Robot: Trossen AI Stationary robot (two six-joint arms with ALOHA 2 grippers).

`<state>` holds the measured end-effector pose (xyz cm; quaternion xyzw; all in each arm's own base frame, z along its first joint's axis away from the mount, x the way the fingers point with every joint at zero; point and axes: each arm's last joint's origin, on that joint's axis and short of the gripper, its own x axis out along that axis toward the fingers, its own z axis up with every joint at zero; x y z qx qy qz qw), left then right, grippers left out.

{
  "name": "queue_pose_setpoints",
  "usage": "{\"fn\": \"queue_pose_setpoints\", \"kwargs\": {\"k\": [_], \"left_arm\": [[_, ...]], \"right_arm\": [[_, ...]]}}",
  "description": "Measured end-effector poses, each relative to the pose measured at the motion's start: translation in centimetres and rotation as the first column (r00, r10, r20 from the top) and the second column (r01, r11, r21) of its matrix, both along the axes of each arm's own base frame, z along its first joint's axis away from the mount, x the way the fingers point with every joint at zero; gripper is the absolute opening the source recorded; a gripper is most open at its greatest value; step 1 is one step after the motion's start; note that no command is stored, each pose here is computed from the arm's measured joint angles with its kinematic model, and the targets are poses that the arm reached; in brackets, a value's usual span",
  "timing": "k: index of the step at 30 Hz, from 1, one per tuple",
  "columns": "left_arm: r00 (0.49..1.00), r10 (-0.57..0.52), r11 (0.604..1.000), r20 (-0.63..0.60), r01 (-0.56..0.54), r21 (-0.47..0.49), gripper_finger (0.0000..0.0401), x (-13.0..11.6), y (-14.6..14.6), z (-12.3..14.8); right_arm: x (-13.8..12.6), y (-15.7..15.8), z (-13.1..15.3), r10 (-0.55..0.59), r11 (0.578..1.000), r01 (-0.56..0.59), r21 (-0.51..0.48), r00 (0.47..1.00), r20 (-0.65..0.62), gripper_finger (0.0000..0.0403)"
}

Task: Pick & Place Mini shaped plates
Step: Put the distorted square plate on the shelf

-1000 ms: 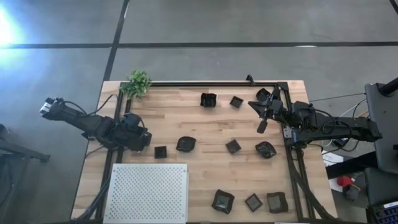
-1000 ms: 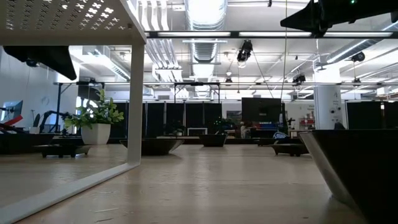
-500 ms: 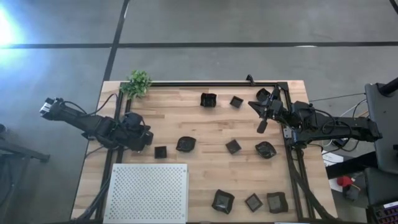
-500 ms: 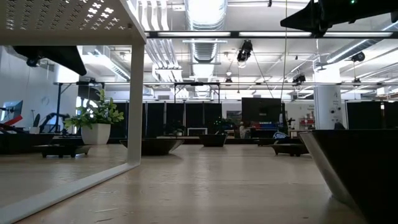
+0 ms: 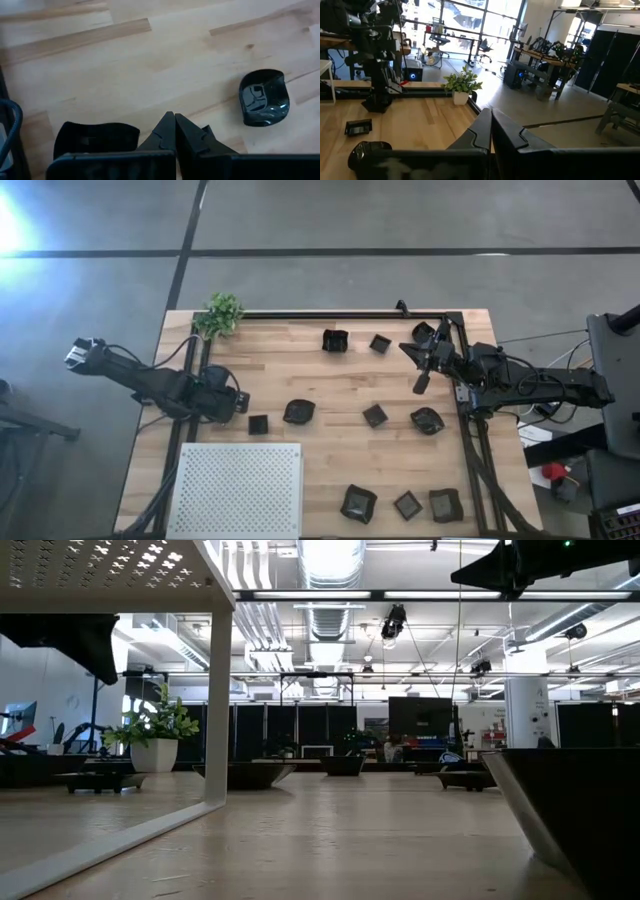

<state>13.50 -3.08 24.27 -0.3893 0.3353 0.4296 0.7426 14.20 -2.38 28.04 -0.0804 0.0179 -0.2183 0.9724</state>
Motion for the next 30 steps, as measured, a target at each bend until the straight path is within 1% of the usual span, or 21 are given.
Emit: {"fn": "queue_pose_setpoints", "kwargs": {"k": [5,13,18,20,23,27,30], "left_arm": [[0.999,0.033,0.998,0.000,-0.033,-0.044,0.0000,0.0,0.1,0.0],[0.996,0.062,0.987,-0.068,-0.071,-0.145,0.0000,0.1,0.5,-0.4],[0.991,0.085,0.979,-0.101,-0.102,-0.174,0.0001,0.2,0.8,-0.6],[0.990,0.091,0.975,-0.107,-0.111,-0.192,0.0008,0.3,1.0,-0.7],[0.989,0.091,0.971,-0.115,-0.114,-0.212,0.0029,0.3,1.1,-0.7],[0.988,0.095,0.969,-0.121,-0.120,-0.214,0.0058,0.3,1.2,-0.7],[0.985,0.101,0.970,-0.141,-0.129,-0.208,0.0066,0.5,1.2,-1.0]], "right_arm": [[0.0,0.0,0.0,0.000,1.000,0.000,-0.001,1.000,0.000,0.0008],[0.0,0.0,0.0,0.000,1.000,0.000,-0.004,1.000,-0.002,0.0008],[0.0,0.0,0.0,0.000,1.000,0.000,-0.004,1.000,-0.001,0.0008],[0.0,0.0,0.0,0.000,1.000,0.000,-0.003,1.000,-0.002,0.0008],[0.0,0.0,0.0,0.000,1.000,0.000,-0.003,1.000,-0.002,0.0008],[0.0,0.0,0.0,0.000,1.000,0.000,-0.003,1.000,-0.002,0.0008],[0.0,0.0,0.0,0.000,1.000,0.000,-0.003,1.000,-0.002,0.0008]]}}
